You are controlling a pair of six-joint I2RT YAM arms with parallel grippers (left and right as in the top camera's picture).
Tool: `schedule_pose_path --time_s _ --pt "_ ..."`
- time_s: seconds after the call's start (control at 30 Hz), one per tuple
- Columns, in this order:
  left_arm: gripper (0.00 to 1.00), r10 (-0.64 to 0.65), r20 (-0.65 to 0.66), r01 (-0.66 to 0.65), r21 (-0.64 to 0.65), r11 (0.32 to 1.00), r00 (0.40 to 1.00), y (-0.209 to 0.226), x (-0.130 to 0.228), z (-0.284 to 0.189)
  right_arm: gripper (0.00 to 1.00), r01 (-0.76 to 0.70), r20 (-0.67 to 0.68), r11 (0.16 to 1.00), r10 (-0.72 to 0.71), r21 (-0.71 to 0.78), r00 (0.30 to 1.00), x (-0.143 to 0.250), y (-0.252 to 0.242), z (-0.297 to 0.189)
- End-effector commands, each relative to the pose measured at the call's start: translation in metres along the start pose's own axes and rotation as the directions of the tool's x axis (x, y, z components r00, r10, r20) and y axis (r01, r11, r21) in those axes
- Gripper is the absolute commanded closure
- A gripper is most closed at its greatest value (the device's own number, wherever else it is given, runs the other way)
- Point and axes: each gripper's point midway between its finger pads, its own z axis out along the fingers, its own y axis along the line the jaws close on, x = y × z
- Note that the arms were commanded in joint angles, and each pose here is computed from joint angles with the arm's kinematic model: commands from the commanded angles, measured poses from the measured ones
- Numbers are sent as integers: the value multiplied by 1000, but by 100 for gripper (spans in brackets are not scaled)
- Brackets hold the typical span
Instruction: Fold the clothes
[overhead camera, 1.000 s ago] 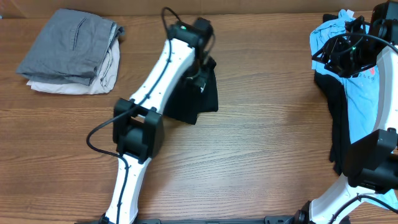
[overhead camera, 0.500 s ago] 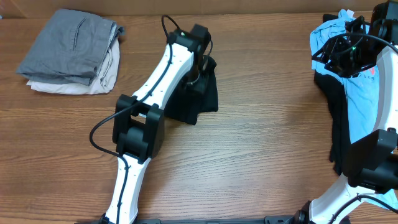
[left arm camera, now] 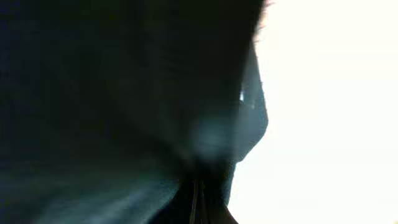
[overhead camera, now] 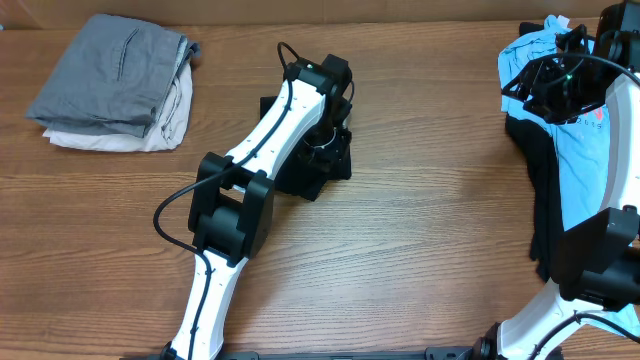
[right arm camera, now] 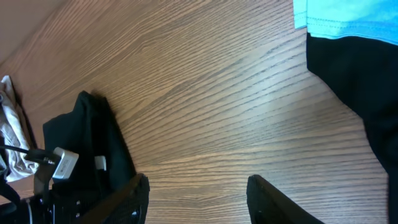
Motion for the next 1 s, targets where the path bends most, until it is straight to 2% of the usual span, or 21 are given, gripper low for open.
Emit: schedule_pose_path --time_s 0.0,0.2,0.3,0.4,0.43,0.5,0.67,0.73,0.83,0.97 --pt "95 26 39 -29 81 996 999 -27 -1 -18 46 9 4 1000 -9 8 1000 -1 -1 1" --pt "94 79 89 -88 107 990 993 -60 -8 -12 45 12 9 1000 -12 7 1000 -2 -1 1" --pt "89 118 145 -125 42 991 982 -65 -18 -9 43 11 9 1000 -11 7 1000 -2 -1 1" --pt "69 124 200 -114 -64 991 972 -55 -30 -11 37 12 9 1000 -12 7 1000 -2 -1 1" --pt "59 119 215 -103 -83 991 969 -52 -33 -14 34 11 9 1000 -11 7 1000 -2 -1 1" --pt "46 110 237 -91 -89 992 965 -49 -38 -22 33 12 10 1000 -12 7 1000 -2 -1 1" --pt "27 100 338 -48 -159 986 936 -38 -55 -70 29 15 17 1000 -15 5 1000 -4 -1 1" --pt "15 107 381 -22 -220 975 918 -30 -59 -90 28 15 17 1000 -15 5 1000 -4 -1 1" --pt "5 113 405 4 -278 961 907 -21 -62 -101 28 15 17 1000 -15 5 1000 -4 -1 1" --pt "3 110 376 8 -300 954 920 -15 -60 -88 27 15 18 1000 -15 5 1000 -4 -1 1"
